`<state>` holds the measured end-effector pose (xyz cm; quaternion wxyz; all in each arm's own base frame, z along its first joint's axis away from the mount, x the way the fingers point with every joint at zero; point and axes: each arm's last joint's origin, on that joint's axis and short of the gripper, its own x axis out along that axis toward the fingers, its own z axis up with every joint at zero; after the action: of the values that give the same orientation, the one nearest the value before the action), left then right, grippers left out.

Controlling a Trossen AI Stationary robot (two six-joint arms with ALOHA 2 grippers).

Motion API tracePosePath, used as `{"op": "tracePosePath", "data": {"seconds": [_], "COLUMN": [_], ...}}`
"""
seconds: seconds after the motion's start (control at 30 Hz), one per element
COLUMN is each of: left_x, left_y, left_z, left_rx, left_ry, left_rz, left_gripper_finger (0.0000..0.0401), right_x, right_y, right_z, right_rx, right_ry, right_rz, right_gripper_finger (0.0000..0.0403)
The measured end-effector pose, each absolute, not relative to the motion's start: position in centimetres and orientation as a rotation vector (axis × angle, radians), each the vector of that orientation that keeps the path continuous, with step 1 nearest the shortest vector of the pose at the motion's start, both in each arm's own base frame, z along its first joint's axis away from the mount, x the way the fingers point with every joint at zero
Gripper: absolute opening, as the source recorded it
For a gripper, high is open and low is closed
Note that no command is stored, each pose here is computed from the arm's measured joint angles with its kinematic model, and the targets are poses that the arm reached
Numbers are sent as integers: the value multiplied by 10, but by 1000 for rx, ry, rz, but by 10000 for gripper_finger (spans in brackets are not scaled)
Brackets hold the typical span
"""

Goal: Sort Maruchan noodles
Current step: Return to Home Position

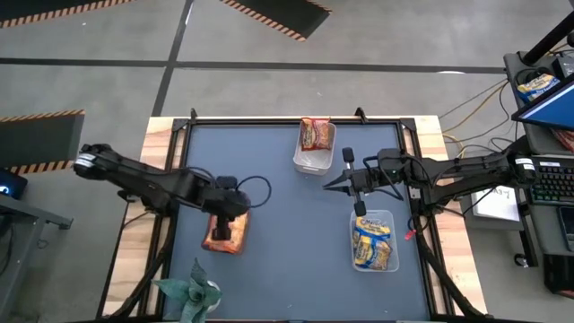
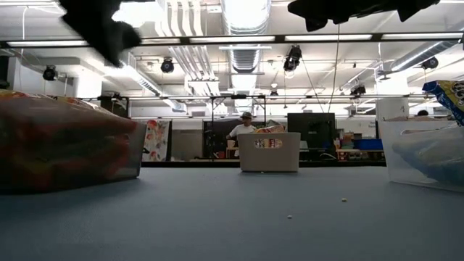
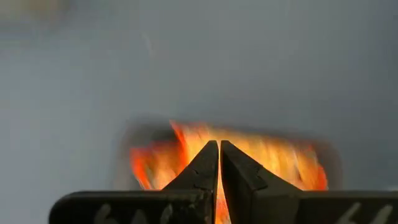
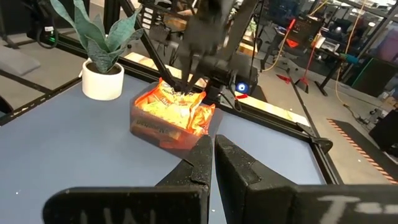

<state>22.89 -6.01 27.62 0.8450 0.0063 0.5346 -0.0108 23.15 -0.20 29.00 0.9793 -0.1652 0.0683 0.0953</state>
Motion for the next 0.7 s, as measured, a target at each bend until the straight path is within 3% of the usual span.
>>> {"op": "tracePosePath", "data": {"seconds": [0.17, 0.33, 0.57, 0.7], "left_x": [221, 199, 150, 128], "left_y": [-58, -51, -30, -20], "left_z": [295, 286, 262, 251], "left_rx": [157, 283, 266, 238], "left_ry": [761, 410, 104, 4], "left_rz": [-67, -126, -53, -9], "left_gripper_finger": [0, 0, 0, 0], "right_x": [231, 221, 186, 163], "right_y": [-1, 2, 0, 0], "right_z": [287, 264, 220, 214], "right_rx": [-324, -260, -174, -158], "right_ry": [163, 185, 92, 11], "right_rz": [216, 315, 279, 265], "right_gripper_finger": [9, 9, 9, 9]}}
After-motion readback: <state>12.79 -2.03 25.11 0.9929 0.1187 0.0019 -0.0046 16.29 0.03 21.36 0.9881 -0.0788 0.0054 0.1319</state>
